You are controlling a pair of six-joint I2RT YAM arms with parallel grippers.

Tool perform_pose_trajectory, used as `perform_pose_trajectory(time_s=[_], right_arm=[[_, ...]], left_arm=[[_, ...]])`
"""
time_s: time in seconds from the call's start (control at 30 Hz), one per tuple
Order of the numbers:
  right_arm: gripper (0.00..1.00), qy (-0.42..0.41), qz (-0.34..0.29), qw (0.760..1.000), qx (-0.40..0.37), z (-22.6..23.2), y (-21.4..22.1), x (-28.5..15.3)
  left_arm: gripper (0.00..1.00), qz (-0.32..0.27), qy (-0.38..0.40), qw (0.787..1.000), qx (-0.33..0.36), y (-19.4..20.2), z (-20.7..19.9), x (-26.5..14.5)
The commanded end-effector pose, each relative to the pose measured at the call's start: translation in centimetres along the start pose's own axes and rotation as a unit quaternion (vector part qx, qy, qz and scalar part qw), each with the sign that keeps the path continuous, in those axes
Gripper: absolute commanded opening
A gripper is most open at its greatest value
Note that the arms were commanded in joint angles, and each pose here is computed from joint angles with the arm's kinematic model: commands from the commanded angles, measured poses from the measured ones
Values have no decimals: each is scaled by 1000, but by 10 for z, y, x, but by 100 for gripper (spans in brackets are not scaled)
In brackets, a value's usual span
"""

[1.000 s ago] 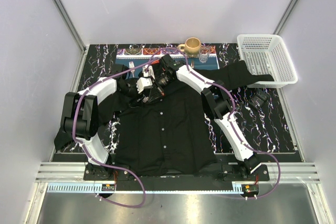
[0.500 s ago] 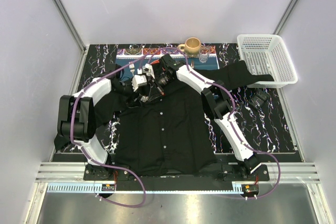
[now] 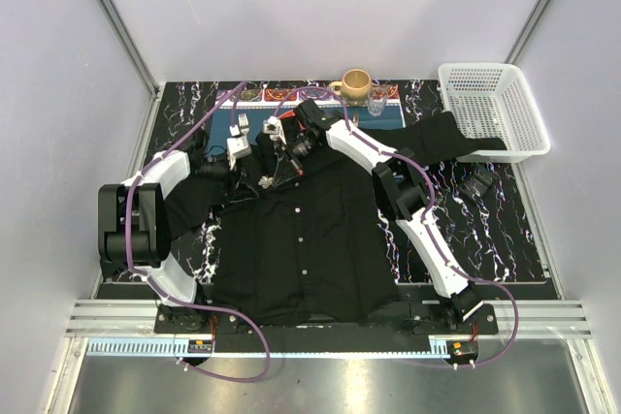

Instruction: Pin the brooch onto the clothing

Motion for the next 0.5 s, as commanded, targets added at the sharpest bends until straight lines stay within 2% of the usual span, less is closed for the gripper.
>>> perform_pose_trajectory(time_s=[0.0,0.23,0.47], right_arm=[[0,-21,-31,998,-57,32,-37,-16],[0,-24,-30,997,-60,36,-36,-17],[0,-24,-31,998,-56,38,-37,-18]], left_arm=[[71,-48,-3,997,66,-15,-11,-10],[70,-25,-42,997,56,-16,3,-7],[70,2,-41,999,35,-11,5,12]])
Point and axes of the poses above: each gripper's point midway between its finger pads, its own x axis out along the fingers, its own z axis along the line the jaws close on, y = z × x, the point moved 3 cm from there along -x, back along the fingers, and after that the axes turned 2 degrees about x, right-handed, at the moved point
